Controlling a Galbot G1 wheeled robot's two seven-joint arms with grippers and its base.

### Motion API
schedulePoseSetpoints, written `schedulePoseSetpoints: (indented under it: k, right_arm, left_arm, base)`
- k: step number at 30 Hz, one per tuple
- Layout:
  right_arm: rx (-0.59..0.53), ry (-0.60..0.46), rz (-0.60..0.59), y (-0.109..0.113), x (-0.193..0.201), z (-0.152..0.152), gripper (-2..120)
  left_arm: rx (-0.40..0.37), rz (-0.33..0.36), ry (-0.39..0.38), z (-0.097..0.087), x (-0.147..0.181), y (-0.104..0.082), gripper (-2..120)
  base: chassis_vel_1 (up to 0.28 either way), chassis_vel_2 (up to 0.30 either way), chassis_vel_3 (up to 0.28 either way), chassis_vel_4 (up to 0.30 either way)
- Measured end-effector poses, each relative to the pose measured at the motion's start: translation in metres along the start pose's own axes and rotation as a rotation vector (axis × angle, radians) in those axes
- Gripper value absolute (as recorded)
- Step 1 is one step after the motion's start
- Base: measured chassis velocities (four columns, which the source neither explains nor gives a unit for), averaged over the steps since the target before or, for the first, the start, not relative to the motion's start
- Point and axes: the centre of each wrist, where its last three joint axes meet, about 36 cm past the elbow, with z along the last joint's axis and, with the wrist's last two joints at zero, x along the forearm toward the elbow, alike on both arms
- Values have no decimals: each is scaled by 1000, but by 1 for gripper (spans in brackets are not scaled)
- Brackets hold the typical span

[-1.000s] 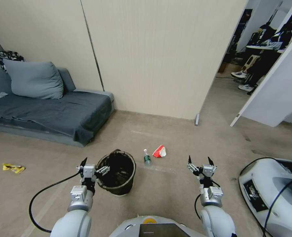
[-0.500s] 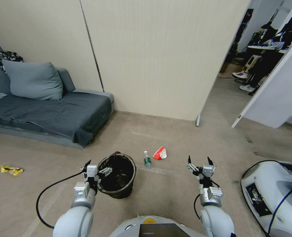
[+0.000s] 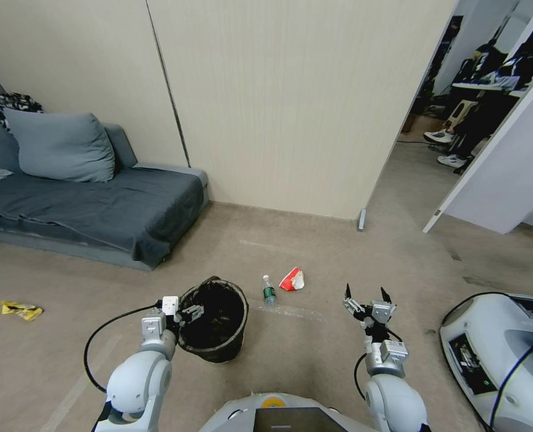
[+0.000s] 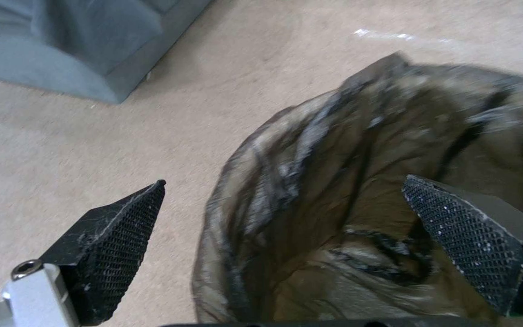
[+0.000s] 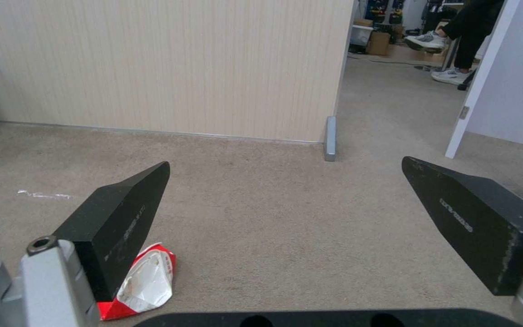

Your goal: Pick up the trash bin, then pick up the garbage from the floor and place it into the trash bin.

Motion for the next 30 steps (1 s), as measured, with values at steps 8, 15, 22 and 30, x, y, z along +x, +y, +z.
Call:
schedulePoseSetpoints:
  k: [8,15,22,30]
  right_arm:
    - [-7,4,3,0,-1,2,100]
    - [-9,9,5,-1,-2,4,100]
    - [-11,6,4,1,-2,4,100]
    - [-11,6,13,0,-1,10,100]
  left_arm:
    - [7,-55,43,7,-9,1,100]
    - [10,-80,62,8,-10,2,100]
    - [12,-76,81,11,-12,2,100]
    - [17,-46,115,21,-18,2,99]
  base:
    - [0,0,0,0]
    - [0,0,0,0]
    - [0,0,0,0]
    - [0,0,0,0]
